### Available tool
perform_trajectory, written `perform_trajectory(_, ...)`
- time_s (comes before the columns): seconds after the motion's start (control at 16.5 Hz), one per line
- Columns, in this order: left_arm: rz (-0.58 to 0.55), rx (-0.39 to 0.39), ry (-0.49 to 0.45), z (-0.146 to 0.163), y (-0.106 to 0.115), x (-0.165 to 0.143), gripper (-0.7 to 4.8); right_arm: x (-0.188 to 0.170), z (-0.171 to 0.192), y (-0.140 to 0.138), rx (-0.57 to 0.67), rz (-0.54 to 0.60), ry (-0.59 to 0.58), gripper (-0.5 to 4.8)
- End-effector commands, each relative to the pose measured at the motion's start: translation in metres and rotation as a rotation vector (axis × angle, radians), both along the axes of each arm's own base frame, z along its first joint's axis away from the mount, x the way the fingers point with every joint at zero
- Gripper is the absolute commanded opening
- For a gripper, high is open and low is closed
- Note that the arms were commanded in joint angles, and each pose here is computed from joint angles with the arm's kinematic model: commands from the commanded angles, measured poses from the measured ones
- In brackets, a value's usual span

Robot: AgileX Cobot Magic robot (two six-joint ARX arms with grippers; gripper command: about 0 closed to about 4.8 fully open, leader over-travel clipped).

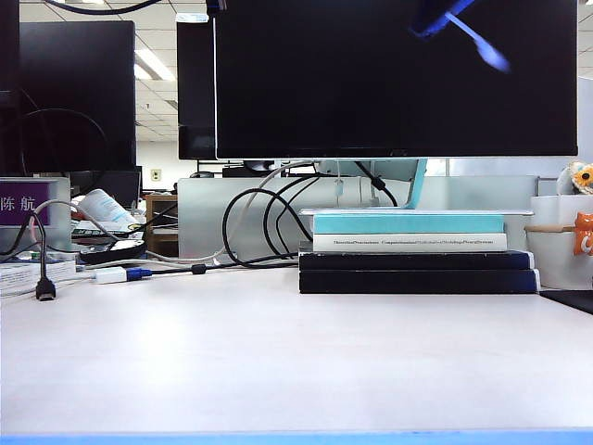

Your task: Unfold the white charging cable into a straight cable.

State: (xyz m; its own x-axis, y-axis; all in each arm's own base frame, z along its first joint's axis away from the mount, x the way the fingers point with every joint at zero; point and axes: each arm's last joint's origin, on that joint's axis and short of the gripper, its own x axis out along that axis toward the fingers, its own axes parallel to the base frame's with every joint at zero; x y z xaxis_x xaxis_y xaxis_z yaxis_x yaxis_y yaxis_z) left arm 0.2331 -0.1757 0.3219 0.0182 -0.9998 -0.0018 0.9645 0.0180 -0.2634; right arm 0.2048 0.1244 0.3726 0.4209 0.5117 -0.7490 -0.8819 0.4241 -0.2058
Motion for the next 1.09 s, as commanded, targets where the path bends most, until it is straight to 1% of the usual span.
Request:
perform_trajectory(0.06, -0.021, -0.013, -0.015, 0.004, 0.001, -0.002, -0.06, -0.001, -0.002, 0.000, 0.002, 0.007, 0.008, -0.06)
perform_trajectory(0.12, -0.020, -0.013, -0.015, 0.004, 0.001, -0.002, -0.06, -0.001, -0.003, 0.000, 0.001, 0.007, 0.009, -0.06)
perform_trajectory(0.18, 0.079, -0.012, -0.045, 0.004, 0.003, 0.003, 3.72, -0.001, -0.002, -0.001, -0.010, -0.006, 0.001, -0.06)
perform_trajectory(0.24, 0.125, -0.009, -0.040, 0.003, 0.003, 0.004, 4.79, -0.001, -0.002, -0.001, -0.016, -0.013, -0.002, -0.06)
perform_trajectory(0.3, 0.259, 0.008, -0.022, 0.001, 0.005, 0.008, 4.79, 0.000, -0.002, -0.002, -0.034, -0.043, -0.015, -0.06)
perform_trajectory(0.36, 0.351, 0.033, -0.004, -0.002, 0.006, 0.011, 4.79, 0.001, -0.001, -0.003, -0.058, -0.083, -0.033, -0.06)
perform_trajectory(0.42, 0.403, 0.062, 0.007, -0.005, 0.009, 0.014, 4.79, 0.002, 0.000, -0.005, -0.090, -0.138, -0.064, -0.06)
perform_trajectory(0.48, 0.457, 0.113, 0.056, -0.011, 0.016, 0.018, 4.79, 0.002, 0.003, -0.006, -0.080, -0.194, -0.088, -0.06)
perform_trajectory(0.61, 0.487, 0.174, 0.070, -0.018, 0.017, 0.018, 4.79, -0.003, 0.003, -0.002, 0.014, -0.051, -0.013, -0.06)
perform_trajectory(0.67, 0.501, 0.203, 0.067, -0.021, 0.018, 0.018, 4.79, -0.002, 0.001, -0.003, -0.018, -0.077, -0.023, -0.06)
perform_trajectory(0.73, 0.497, 0.217, 0.079, -0.022, 0.018, 0.017, 4.79, 0.006, 0.001, -0.005, -0.089, -0.259, -0.081, -0.06)
perform_trajectory(0.79, 0.488, 0.218, 0.083, -0.023, 0.018, 0.017, 4.79, 0.011, 0.000, -0.004, -0.083, -0.354, -0.090, -0.06)
perform_trajectory(0.85, 0.431, 0.199, 0.088, -0.021, 0.017, 0.016, 4.79, 0.006, -0.002, 0.001, 0.018, -0.159, 0.005, -0.06)
perform_trajectory(1.09, 0.396, 0.179, 0.088, -0.020, 0.016, 0.015, 4.79, 0.008, 0.001, 0.004, 0.058, -0.151, -0.023, -0.06)
